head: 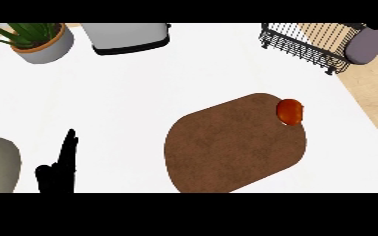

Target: Pick the eggplant from the cutting board and place it in the tiered basket

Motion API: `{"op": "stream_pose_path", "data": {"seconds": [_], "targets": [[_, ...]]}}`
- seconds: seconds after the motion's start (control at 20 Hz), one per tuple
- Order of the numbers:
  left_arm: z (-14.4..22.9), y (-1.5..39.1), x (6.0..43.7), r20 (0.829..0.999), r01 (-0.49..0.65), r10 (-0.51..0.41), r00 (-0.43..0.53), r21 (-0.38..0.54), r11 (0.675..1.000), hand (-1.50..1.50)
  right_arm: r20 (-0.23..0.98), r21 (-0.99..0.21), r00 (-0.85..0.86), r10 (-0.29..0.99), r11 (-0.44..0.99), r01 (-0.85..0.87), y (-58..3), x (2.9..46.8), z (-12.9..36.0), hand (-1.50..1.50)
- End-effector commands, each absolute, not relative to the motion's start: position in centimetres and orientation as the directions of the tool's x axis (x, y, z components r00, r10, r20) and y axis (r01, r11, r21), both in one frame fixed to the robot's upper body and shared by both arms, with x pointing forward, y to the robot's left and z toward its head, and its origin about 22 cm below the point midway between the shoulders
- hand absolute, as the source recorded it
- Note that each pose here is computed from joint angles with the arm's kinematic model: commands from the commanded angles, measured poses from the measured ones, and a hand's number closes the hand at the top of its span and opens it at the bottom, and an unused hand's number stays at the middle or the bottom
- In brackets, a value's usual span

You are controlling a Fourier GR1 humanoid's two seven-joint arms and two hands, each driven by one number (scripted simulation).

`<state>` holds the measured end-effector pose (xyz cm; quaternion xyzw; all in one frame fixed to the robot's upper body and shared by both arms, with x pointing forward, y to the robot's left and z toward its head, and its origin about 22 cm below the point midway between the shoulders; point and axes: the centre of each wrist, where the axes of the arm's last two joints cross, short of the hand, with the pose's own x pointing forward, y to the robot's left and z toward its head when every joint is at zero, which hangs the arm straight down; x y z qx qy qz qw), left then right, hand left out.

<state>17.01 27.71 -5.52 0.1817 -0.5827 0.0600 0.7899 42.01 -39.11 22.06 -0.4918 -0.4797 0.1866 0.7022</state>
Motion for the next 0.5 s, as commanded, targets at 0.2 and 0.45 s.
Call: {"op": "stream_pose_path", "data": {"seconds": [0.2, 0.45], "targets": [[-6.2, 27.7, 16.1, 0.936, -0.268, -0.127, 0.327, 0.221, 0.938, 0.0, 0.509, -0.837, 0.353, 0.785, 0.356, 0.415, -43.3, 36.7, 30.7, 1.5], [-6.2, 27.3, 17.3, 0.939, -0.227, -0.136, 0.315, 0.213, 0.95, 0.0, 0.498, -0.834, 0.388, 0.775, 0.306, 0.459, -43.8, 33.3, 34.0, 1.5]]}}
